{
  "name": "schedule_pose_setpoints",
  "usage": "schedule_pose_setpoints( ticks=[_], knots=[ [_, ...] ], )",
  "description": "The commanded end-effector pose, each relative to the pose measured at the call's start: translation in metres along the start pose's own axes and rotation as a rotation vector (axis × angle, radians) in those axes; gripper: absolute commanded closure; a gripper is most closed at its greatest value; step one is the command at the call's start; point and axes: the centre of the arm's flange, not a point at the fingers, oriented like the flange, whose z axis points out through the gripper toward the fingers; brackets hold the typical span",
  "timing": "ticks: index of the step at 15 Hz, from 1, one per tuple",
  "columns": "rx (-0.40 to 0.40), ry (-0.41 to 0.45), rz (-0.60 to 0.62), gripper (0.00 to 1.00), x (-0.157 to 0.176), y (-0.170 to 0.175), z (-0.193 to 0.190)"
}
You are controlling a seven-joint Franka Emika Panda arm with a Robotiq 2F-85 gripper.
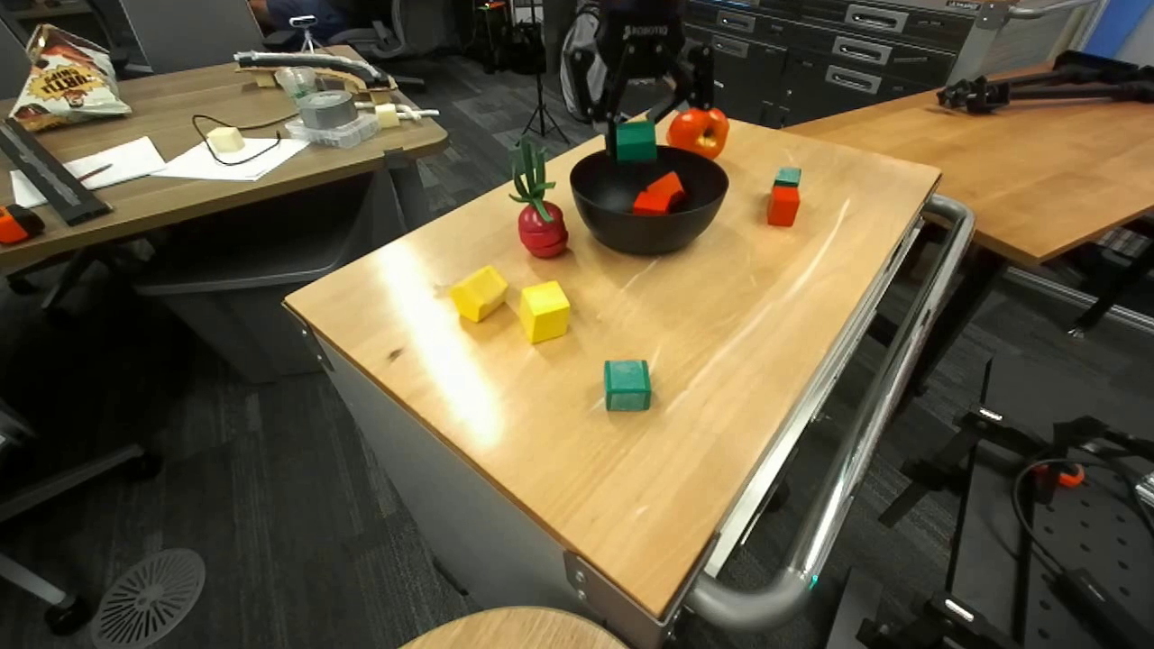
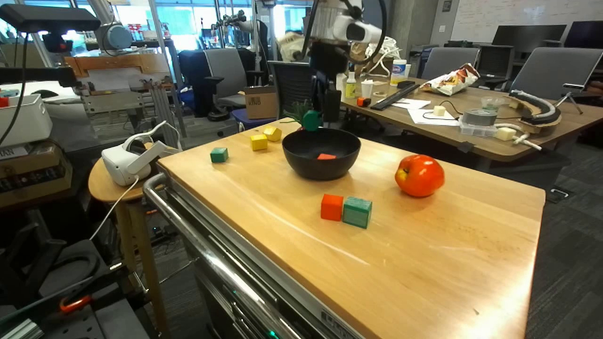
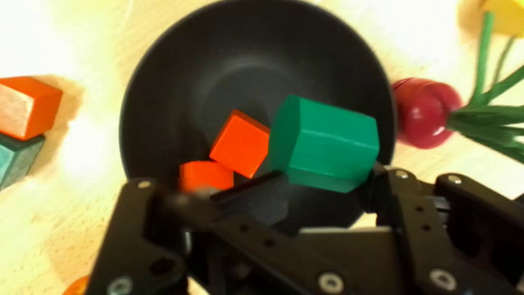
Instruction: Remove the blocks from the black bowl
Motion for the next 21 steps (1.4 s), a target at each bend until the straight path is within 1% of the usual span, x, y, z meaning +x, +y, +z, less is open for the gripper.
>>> schedule_pose_setpoints(
  ticks=[1, 2, 4, 5, 7, 8, 10, 15, 19, 21],
  knots=[
    [0.127, -0.088, -0.11, 0.8, -0.05, 0.021, -0.078],
    [0.153, -0.126, -0.14, 0.8, -0.061, 0.023, -0.088],
    [0.196, -0.222, -0.175, 0.8, -0.084, 0.029, -0.096],
    [0.215, -0.271, -0.182, 0.8, -0.095, 0.031, -0.094],
    [0.234, -0.329, -0.169, 0.8, -0.11, 0.032, -0.088],
    [0.221, -0.312, -0.137, 0.8, -0.116, 0.03, -0.079],
    [0.188, -0.291, -0.11, 0.8, -0.126, 0.025, -0.061],
    [0.075, -0.141, -0.04, 0.8, -0.14, 0.01, -0.008],
    [-0.019, 0.022, 0.0, 0.8, -0.146, 0.02, 0.036],
    [-0.034, 0.064, 0.012, 0.8, -0.151, 0.03, 0.056]
  ],
)
